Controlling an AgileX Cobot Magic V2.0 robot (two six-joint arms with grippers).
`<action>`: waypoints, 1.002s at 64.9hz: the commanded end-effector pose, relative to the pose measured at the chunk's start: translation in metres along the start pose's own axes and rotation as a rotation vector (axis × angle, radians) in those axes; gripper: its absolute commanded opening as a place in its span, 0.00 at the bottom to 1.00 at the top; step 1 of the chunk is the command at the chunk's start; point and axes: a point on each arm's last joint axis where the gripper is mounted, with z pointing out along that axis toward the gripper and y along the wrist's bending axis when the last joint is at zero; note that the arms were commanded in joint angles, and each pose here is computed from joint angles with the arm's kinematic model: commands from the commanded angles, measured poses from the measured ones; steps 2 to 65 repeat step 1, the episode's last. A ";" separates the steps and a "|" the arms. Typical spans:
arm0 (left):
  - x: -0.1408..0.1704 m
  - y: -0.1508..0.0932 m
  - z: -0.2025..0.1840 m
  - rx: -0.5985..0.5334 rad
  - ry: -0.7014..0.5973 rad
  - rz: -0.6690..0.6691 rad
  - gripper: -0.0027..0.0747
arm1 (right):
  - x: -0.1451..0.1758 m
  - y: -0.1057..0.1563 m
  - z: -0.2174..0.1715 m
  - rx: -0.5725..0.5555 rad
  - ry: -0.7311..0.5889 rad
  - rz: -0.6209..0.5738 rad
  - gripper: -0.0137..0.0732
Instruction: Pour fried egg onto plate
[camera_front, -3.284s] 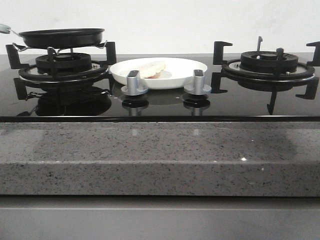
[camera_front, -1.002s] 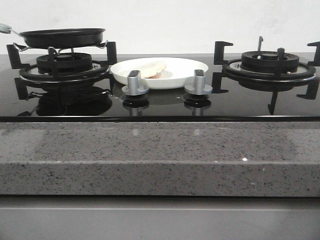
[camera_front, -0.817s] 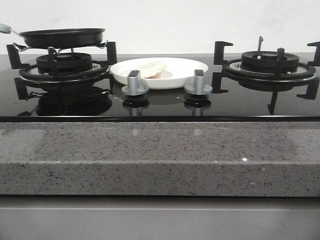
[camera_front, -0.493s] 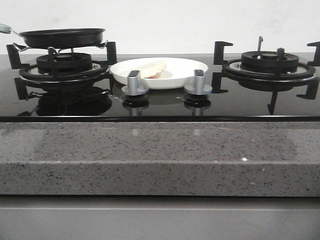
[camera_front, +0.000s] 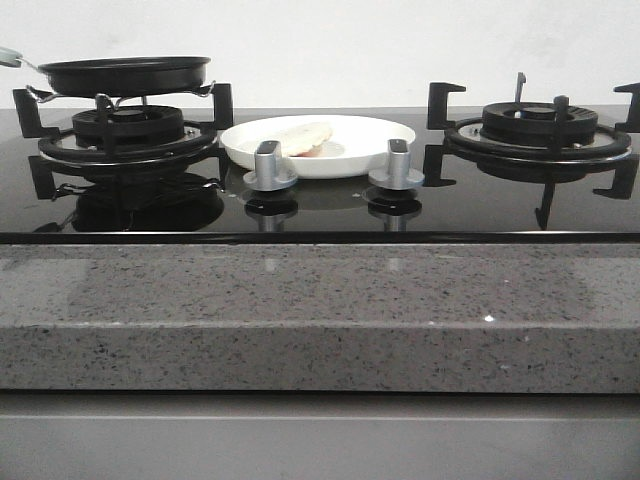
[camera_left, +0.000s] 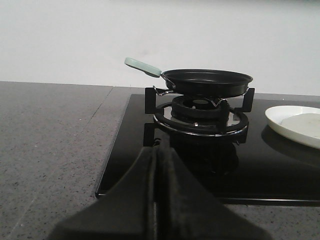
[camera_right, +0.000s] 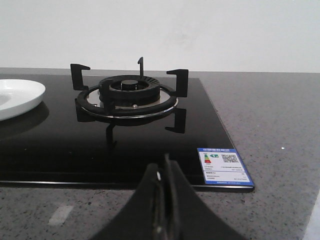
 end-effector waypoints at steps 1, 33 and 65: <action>-0.006 0.000 -0.002 0.005 -0.092 -0.016 0.01 | -0.010 0.000 -0.002 0.000 -0.109 -0.019 0.08; -0.006 0.000 -0.002 0.005 -0.092 -0.016 0.01 | -0.010 0.000 -0.002 0.000 -0.109 -0.019 0.08; -0.006 0.000 -0.002 0.005 -0.092 -0.016 0.01 | -0.010 0.000 -0.002 0.000 -0.109 -0.019 0.08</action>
